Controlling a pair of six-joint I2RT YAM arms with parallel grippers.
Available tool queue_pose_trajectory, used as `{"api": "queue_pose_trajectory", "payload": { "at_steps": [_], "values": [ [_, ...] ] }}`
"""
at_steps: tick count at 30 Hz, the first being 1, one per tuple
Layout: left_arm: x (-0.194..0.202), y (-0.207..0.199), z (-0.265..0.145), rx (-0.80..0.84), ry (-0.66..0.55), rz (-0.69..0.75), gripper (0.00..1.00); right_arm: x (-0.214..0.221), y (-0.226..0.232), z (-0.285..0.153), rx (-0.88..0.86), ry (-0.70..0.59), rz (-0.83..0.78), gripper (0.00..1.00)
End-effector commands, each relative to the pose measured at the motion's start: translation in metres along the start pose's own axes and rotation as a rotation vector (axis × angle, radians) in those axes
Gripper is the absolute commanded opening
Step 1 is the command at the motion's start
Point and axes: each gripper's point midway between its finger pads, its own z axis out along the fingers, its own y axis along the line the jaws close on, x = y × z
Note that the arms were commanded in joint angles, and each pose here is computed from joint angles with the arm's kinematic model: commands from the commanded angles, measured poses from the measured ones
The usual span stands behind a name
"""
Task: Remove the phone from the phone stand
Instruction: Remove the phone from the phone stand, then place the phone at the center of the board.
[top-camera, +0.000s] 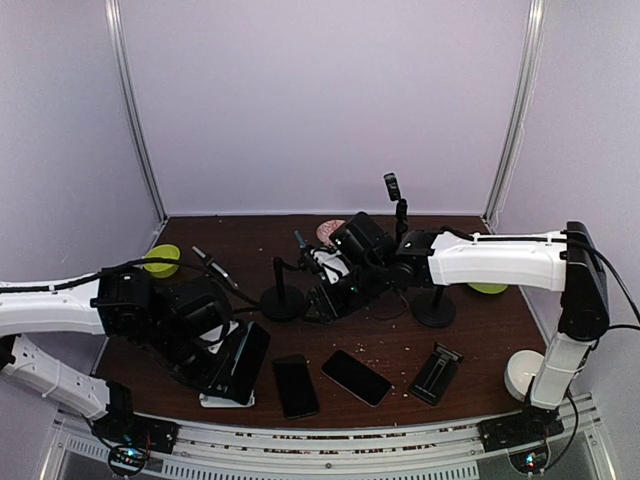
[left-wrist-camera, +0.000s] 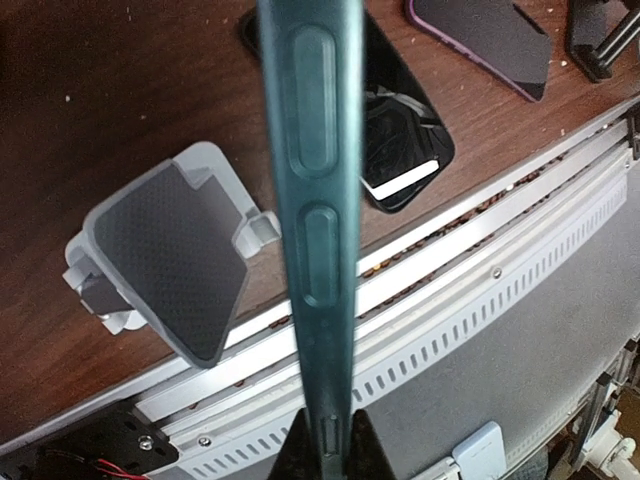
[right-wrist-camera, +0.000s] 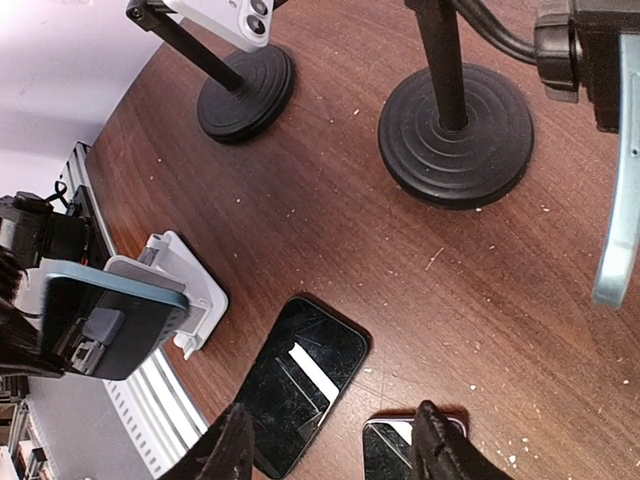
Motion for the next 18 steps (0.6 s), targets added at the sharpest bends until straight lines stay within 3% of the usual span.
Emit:
{"api": "queue_pose_trajectory", "payload": {
  "at_steps": [1,9,18],
  "values": [
    [-0.026,-0.012,-0.031,0.047,-0.134,0.078,0.00,-0.023,0.008,-0.025,0.020,-0.087,-0.030,0.54],
    [-0.064,0.006,-0.075,0.034,-0.302,0.091,0.00,-0.043,0.001,-0.060,0.074,-0.210,-0.020,0.54],
    [-0.098,0.048,-0.093,-0.066,-0.368,0.101,0.00,-0.052,-0.017,-0.081,0.122,-0.301,0.004,0.54]
  ]
}}
